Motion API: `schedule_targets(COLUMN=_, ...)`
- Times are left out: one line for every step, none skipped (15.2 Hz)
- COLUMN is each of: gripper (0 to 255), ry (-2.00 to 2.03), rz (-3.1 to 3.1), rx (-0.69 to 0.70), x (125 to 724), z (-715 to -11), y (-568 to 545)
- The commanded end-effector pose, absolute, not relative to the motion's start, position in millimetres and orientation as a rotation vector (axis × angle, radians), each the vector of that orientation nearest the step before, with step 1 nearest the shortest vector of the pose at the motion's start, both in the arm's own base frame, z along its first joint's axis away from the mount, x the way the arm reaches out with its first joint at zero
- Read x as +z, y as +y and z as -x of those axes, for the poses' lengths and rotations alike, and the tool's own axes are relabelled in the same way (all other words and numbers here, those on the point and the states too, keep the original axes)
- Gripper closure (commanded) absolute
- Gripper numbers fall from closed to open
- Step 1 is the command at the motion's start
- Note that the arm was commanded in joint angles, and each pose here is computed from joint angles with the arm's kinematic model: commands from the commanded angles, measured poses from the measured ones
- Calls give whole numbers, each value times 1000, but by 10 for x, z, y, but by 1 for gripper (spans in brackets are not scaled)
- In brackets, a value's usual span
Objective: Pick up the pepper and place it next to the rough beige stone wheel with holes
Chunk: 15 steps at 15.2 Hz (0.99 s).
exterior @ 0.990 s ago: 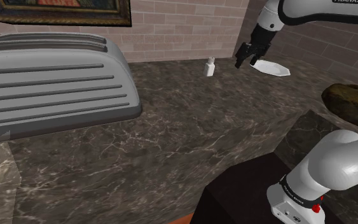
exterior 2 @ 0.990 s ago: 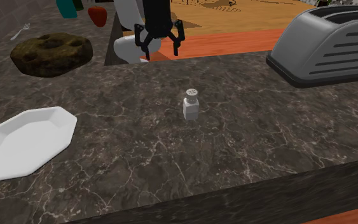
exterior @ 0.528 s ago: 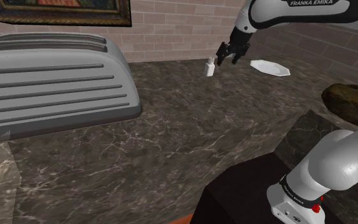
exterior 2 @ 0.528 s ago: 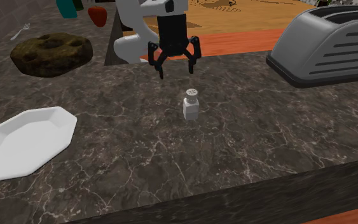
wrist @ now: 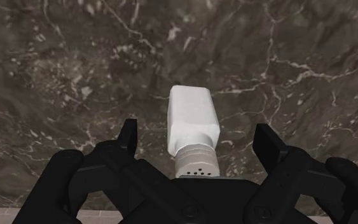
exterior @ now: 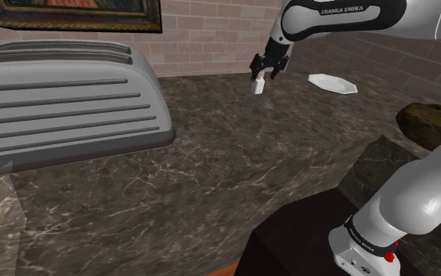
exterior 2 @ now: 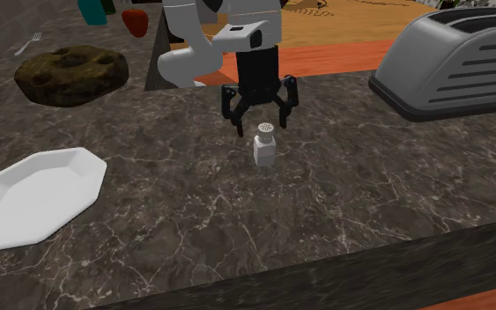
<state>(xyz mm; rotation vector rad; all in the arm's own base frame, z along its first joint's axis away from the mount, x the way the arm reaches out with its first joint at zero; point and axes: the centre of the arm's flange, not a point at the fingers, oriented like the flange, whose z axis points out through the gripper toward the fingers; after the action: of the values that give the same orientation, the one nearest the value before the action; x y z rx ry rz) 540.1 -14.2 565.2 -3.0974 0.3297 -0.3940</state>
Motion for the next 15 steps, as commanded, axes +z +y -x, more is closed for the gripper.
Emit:
schedule_targets(gripper=0, ry=331, rz=3097, rx=-395, x=5538, z=-5433, y=-139)
schedule_targets(gripper=0, ry=331, rz=3097, rx=-395, x=5487, z=-5446, y=-140)
schedule_targets(gripper=0, ry=331, rz=3097, rx=-395, x=5436, z=-5459, y=-141)
schedule_targets(gripper=0, ry=331, rz=3097, rx=-395, x=5406, z=-5466, y=-142)
schedule_targets(gripper=0, ry=331, rz=3097, rx=-395, x=5406, z=-5466, y=-142)
schedule_targets(gripper=0, ry=331, rz=3097, rx=-395, x=5406, z=-5466, y=-142)
schedule_targets(gripper=0, ry=331, rz=3097, rx=-395, x=5406, z=-5467, y=-142)
schedule_targets(gripper=0, ry=331, rz=3097, rx=-395, x=5406, z=-5467, y=-142)
schedule_targets(gripper=0, ry=331, rz=3097, rx=-395, x=5406, z=-5467, y=-142)
schedule_targets(gripper=0, ry=331, rz=3097, rx=-395, x=5406, z=-5467, y=-142)
schedule_targets(gripper=0, ry=331, rz=3097, rx=-395, x=5406, z=-5466, y=-142)
schedule_targets(gripper=0, ry=331, rz=3097, rx=-395, x=5406, z=-5466, y=-142)
schedule_targets(gripper=255, ry=331, rz=3097, rx=-395, x=5406, z=-5466, y=-142)
schedule_targets(gripper=255, ry=331, rz=3097, rx=-395, x=5406, z=-5466, y=-142)
schedule_targets(gripper=255, ry=331, rz=3097, rx=-395, x=5406, z=-5466, y=-142)
